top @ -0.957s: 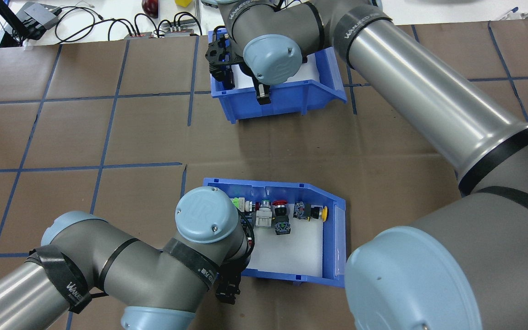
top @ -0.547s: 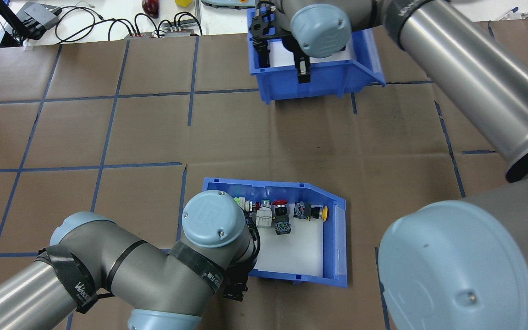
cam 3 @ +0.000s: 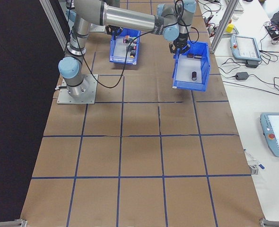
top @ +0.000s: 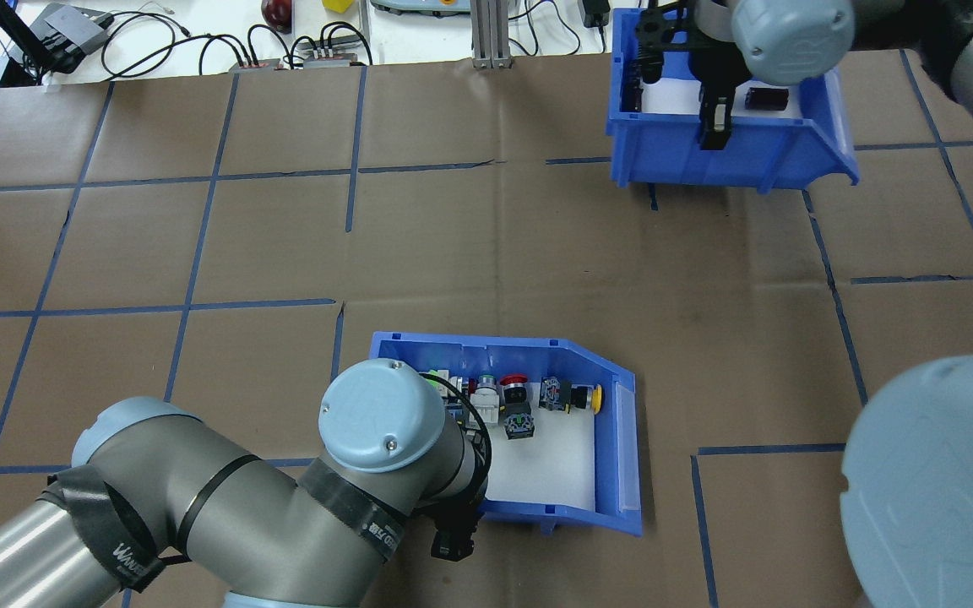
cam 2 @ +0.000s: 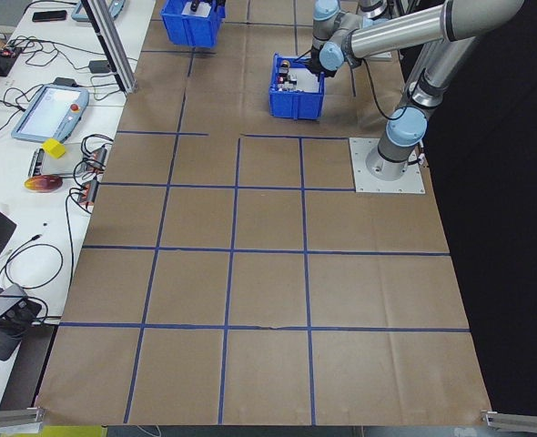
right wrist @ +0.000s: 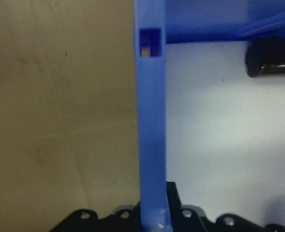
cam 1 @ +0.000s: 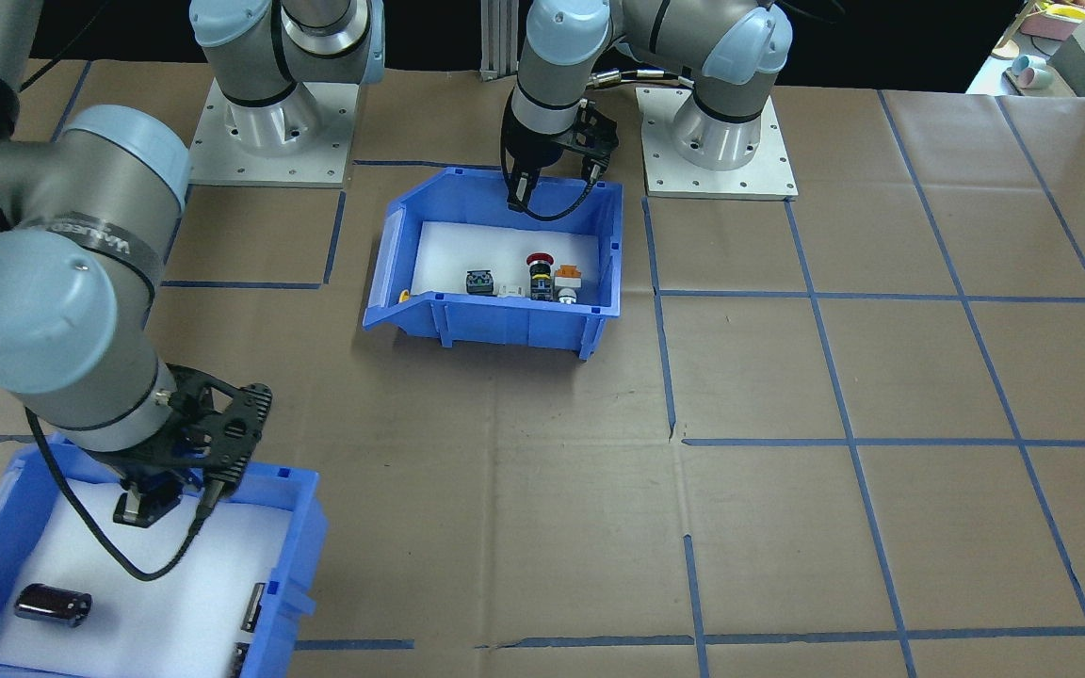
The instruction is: Place button box in front
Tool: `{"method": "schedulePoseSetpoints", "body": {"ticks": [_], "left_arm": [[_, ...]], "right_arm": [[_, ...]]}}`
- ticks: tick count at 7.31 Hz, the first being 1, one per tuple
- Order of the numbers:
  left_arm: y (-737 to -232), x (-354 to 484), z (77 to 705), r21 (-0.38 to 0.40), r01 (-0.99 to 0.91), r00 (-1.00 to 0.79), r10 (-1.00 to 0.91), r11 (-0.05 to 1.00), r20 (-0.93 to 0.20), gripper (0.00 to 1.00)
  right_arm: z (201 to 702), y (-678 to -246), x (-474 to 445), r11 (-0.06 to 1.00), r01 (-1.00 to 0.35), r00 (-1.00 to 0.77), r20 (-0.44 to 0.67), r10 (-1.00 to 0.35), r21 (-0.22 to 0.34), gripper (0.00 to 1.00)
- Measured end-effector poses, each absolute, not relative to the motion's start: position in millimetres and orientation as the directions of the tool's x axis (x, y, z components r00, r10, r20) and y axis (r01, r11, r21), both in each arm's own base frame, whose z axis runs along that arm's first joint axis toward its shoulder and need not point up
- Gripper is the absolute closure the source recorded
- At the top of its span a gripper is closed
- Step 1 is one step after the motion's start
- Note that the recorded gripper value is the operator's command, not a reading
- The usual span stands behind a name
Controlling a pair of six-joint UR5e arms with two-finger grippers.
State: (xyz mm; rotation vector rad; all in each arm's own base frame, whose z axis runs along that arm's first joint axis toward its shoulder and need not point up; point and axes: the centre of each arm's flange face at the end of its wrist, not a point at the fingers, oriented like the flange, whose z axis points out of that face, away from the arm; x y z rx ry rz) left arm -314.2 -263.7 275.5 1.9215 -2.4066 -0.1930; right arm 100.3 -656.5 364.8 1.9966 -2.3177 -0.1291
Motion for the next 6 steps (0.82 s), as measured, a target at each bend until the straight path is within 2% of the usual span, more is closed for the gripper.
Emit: {"method": "schedulePoseSetpoints", "body": {"ticks": [2, 4, 6], "left_arm": [[-305, -293, 304, 0.08, -0.97, -0.227, -0.973, 0.229, 0.031, 1.0], [-373, -268, 334, 0.071, -0.97, -0.23, -0.971, 0.234, 0.059, 1.0], [-463, -275, 333, 0.074, -0.969, -0.23, -0.971, 0.234, 0.06, 1.0]], "right_arm": [[371, -613, 50, 0.106, -0.988, -0.11, -0.027, -0.994, 0.113, 0.91], [368, -561, 32, 0.112, -0.99, -0.117, -0.056, -0.992, 0.091, 0.91], [362, -526, 34, 0.102, -0.991, -0.108, -0.071, -0.992, 0.081, 0.91]]}}
